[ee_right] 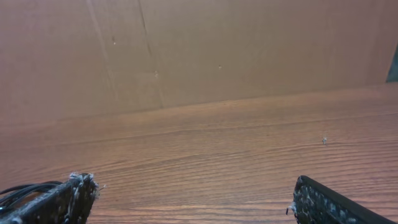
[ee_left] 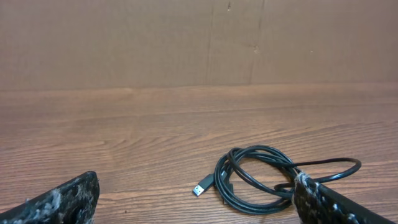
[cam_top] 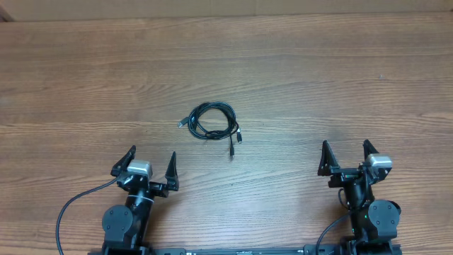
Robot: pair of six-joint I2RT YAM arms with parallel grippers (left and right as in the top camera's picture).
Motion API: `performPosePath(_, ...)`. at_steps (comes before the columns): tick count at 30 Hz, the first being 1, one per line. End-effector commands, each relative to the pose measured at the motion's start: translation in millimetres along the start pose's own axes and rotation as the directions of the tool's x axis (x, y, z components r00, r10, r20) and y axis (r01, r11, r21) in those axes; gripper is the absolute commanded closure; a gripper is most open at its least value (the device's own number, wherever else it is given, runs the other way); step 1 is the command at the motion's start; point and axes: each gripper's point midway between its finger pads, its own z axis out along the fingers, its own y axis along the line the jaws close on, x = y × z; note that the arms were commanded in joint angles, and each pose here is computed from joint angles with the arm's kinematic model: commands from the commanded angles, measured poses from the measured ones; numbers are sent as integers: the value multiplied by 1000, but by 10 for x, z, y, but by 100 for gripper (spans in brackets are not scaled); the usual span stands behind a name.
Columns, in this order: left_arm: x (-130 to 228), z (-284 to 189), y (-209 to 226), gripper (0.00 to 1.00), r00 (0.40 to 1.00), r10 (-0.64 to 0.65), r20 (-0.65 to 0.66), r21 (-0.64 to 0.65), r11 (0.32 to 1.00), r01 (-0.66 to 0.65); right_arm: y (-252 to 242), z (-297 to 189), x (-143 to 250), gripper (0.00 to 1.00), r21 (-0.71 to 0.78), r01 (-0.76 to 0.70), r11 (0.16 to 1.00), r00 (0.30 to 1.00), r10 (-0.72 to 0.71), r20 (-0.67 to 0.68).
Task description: Untangle cables
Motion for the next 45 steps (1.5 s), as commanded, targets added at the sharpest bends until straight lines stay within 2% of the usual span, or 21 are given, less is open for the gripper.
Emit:
performPosePath(1,0,-4,43,0,1000,19,5,-22,1000,-19,13,1,18,0,-7,4,1000,1000,-4,4)
performPosePath(28,-2,-5,57,1,1000,20,5,-31,999,-20,13,1,18,0,-7,4,1000,1000,-4,4)
performPosePath(37,-208,-15,68,1,996,28,89,-41,999,-24,13,1,18,0,-7,4,1000,1000,-4,4)
performPosePath(45,-221,-19,115,0,995,27,94,-69,997,-21,13,1,18,0,-7,4,1000,1000,-4,4)
